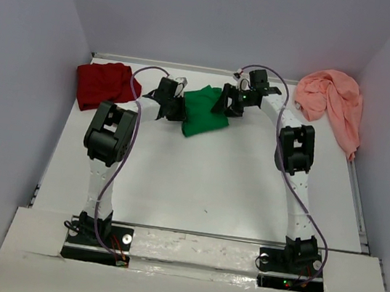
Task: Fold and stack the t-shirts
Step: Put the neatly folded tshirt into the corner of the board with both arms
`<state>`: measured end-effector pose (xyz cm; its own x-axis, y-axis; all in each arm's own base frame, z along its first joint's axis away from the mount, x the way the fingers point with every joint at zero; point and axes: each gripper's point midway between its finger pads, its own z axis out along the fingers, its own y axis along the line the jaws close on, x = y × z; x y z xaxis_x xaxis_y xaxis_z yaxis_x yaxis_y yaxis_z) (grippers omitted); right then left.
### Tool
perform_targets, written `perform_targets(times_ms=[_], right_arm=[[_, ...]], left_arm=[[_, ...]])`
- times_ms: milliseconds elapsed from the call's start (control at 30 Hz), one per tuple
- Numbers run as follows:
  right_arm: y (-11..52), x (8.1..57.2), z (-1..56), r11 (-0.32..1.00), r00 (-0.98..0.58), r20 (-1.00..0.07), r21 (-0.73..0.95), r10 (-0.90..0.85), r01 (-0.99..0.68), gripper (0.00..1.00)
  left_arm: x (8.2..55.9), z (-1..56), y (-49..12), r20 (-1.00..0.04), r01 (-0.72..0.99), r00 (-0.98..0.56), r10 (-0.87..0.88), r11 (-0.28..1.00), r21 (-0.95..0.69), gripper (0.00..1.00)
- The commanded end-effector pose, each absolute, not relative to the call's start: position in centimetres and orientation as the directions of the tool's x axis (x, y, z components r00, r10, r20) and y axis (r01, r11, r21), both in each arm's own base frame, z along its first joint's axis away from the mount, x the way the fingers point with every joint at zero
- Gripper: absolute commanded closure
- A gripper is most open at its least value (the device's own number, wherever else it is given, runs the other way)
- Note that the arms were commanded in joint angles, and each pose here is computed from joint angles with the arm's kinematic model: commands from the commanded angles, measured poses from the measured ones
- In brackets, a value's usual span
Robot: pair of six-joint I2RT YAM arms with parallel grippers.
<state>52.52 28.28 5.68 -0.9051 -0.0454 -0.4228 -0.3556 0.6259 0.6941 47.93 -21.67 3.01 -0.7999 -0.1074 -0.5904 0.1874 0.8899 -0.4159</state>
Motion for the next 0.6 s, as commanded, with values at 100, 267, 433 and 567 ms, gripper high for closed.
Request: perform_targets(times_ms=[100,267,433,567], right_arm=[[29.6,48.5,1.2,0.685,-0.943,-0.308,0.662,-0.123,-0.305,0.62],[29.9,47.8,0.7,0.707,-0.934,-0.317,0.622,-0.167,-0.337,1.00],[29.3,48.6,2.1,0.727,-0.905,-0.387,0.569,-0.174,-0.384,1.00],[29.3,50.3,4.5,0.732,-0.866,-0.469,0.527,-0.172,-0.431,1.00]], left_arm=[[46.4,3.8,-21.7,-0.567,0.197,-0.821,-0.063,0.901,-0.386,1.00],[46.4,3.2,-21.4,-0.566,0.194,-0.822,-0.059,0.906,-0.376,1.00],[47.3,3.8,-19.9,-0.604,0.177,-0.795,-0.065,0.926,-0.332,1.00],[48.7,5.8,-17.5,-0.647,0.144,-0.755,-0.104,0.937,-0.319,1.00]])
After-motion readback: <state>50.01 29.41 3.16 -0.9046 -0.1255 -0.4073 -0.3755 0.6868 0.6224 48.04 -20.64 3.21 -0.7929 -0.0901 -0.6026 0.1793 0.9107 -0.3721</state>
